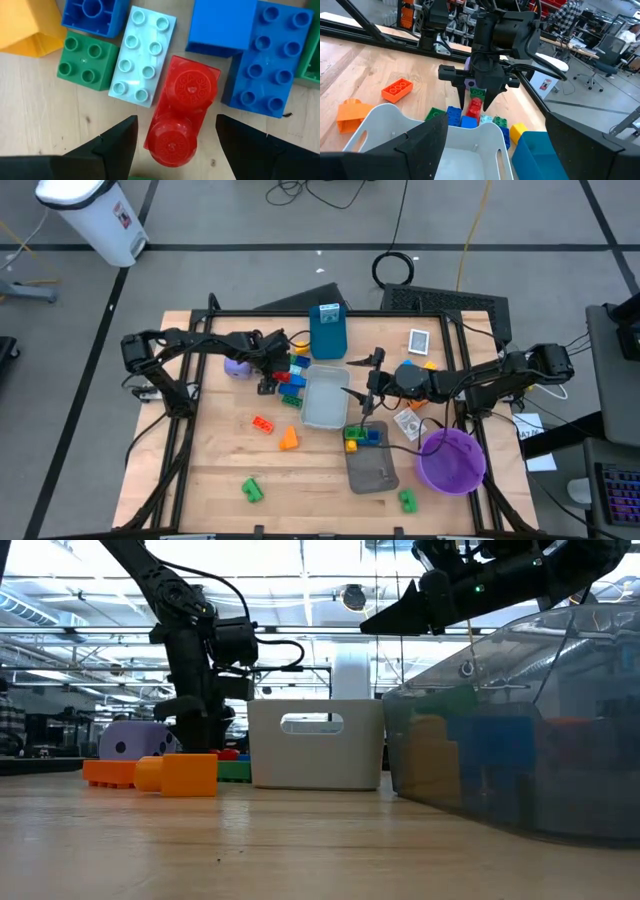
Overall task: Pick & Place Toys
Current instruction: Put the red game piece into the black bin
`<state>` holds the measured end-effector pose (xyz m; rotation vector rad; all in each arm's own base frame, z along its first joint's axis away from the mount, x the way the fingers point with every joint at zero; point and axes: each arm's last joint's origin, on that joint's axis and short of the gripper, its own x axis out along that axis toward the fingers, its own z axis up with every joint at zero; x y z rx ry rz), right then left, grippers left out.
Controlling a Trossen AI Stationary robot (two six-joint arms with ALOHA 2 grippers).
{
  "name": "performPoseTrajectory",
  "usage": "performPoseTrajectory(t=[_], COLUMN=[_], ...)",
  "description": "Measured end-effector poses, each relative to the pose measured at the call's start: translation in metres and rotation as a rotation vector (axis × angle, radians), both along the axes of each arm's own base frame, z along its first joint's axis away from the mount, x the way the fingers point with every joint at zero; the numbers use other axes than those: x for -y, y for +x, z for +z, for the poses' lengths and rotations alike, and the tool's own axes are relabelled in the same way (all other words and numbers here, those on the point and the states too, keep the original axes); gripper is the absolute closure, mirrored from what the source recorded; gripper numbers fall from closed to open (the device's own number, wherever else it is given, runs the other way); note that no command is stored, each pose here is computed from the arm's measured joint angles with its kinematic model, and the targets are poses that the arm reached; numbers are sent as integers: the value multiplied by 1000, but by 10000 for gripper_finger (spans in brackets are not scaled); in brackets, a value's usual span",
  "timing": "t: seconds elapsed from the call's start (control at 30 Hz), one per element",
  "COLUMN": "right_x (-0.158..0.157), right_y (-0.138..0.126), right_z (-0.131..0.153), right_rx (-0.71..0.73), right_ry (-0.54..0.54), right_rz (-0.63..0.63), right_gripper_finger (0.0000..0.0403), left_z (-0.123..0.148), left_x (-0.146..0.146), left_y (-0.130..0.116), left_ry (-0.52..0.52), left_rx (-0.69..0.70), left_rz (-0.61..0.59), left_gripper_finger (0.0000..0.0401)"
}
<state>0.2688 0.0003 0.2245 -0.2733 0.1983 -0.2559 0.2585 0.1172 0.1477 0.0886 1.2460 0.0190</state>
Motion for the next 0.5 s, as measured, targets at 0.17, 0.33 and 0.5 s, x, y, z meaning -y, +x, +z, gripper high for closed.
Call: performPoseTrajectory(t=[0.17,0.33,0.5], right_x=[0,0,0], right_y=[0,0,0], right_z=[0,0,0], right_rx=[0,0,0], right_ry=[0,0,0], right_rz=[0,0,0], right_gripper_finger=[78,78,78], left_z=[0,0,0], left_x=[0,0,0], left_y=[0,0,0], left_ry=[-1,-2,-5], left_rx=[0,0,1], left_rz=[5,9,16], left_gripper_finger=[131,174,233])
